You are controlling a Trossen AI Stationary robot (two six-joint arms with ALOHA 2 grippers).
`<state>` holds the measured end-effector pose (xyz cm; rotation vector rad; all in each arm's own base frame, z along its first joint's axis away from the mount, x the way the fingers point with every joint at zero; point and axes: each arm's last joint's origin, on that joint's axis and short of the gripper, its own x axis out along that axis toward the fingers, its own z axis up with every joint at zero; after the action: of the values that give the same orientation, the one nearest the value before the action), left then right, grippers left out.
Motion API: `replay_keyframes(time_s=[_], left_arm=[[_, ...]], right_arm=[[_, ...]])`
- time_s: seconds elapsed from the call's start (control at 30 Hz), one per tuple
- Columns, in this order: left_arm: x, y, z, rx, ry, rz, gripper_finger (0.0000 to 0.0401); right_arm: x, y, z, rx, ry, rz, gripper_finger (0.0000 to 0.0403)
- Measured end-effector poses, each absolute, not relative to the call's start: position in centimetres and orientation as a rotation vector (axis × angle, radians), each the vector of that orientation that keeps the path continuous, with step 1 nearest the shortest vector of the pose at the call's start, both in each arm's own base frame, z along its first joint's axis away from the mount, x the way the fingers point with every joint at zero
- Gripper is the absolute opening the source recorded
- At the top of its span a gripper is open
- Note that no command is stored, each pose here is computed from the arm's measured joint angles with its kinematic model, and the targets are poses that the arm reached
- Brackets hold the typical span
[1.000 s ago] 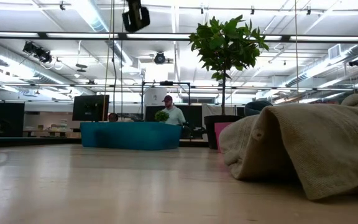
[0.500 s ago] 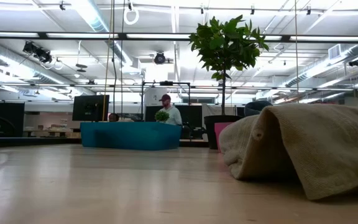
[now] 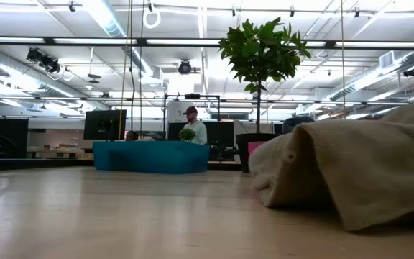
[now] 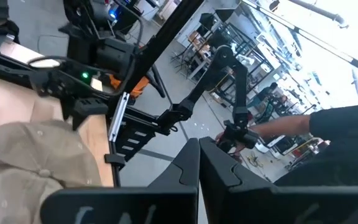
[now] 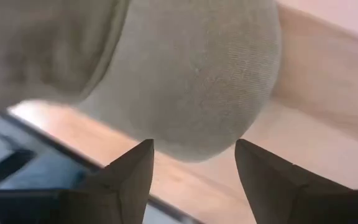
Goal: Pick & Place hat
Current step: Put the right brown cap into the blue bin
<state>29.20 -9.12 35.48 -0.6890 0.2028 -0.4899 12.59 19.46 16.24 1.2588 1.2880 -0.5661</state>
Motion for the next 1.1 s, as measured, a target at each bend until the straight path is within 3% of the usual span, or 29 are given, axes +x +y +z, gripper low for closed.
replay_keyframes(time_s=[0.27,0.53,0.83,1.1], left_arm=[[29.2,-9.1,35.5,-0.671,0.187,-0.481,0.0003],[29.2,-9.1,35.5,-0.669,0.186,-0.480,0.0003],[29.2,-9.1,35.5,-0.674,0.188,-0.481,0.0003],[29.2,-9.1,35.5,-0.711,0.196,-0.479,0.0003]], right_arm=[[12.9,19.6,16.5,1.310,1.203,-0.561,0.0231],[12.0,19.8,15.6,1.298,1.250,-0.555,0.0231],[12.6,19.8,15.7,1.271,1.061,-0.505,0.0231],[13.2,20.7,14.2,1.260,1.025,-0.506,0.0231]])
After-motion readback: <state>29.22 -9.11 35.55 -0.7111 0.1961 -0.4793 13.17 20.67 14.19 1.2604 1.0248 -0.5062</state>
